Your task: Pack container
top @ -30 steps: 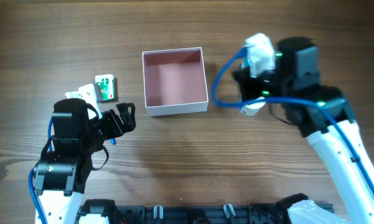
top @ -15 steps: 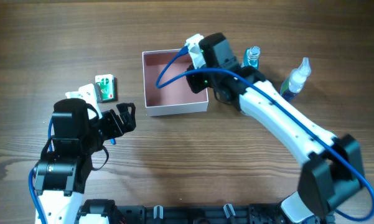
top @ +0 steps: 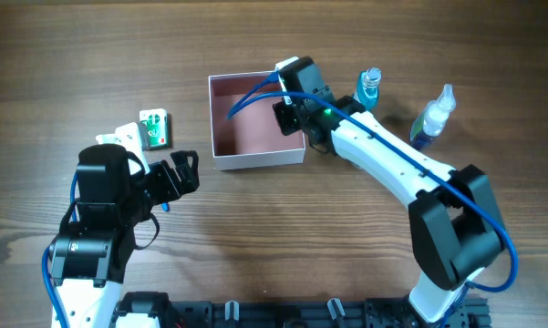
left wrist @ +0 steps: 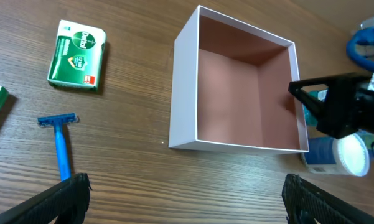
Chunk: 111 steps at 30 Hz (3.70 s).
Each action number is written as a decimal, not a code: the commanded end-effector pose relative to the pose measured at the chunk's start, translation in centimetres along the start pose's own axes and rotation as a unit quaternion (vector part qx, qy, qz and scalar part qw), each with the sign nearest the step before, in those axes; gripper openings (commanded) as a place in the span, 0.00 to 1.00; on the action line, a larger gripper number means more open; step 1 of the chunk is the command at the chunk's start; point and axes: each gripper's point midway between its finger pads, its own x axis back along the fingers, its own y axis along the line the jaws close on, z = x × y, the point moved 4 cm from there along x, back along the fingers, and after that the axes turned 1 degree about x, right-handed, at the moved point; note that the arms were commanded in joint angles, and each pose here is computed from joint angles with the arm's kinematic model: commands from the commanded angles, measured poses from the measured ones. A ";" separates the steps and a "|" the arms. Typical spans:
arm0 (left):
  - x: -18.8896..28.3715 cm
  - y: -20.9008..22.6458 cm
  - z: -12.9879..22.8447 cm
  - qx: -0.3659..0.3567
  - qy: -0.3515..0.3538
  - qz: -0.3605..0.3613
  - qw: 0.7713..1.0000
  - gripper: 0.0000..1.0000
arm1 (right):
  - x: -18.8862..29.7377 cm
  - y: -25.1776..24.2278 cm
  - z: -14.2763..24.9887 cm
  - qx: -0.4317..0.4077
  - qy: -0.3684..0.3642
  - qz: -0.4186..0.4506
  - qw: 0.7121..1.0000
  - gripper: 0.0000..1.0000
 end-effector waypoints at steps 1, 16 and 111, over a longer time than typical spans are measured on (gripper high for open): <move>0.5 -1.3 -0.3 0.001 0.003 0.035 0.999 1.00 | -0.7 -1.7 0.3 -0.030 0.007 0.048 0.998 0.04; 0.5 -1.3 -0.3 0.001 0.003 0.036 0.999 1.00 | -1.4 -3.3 2.8 -0.083 0.056 0.082 0.992 0.04; 0.5 -1.5 -0.8 -0.006 -0.010 0.040 0.999 1.00 | 0.8 -16.3 0.9 -0.154 0.221 0.028 0.963 0.58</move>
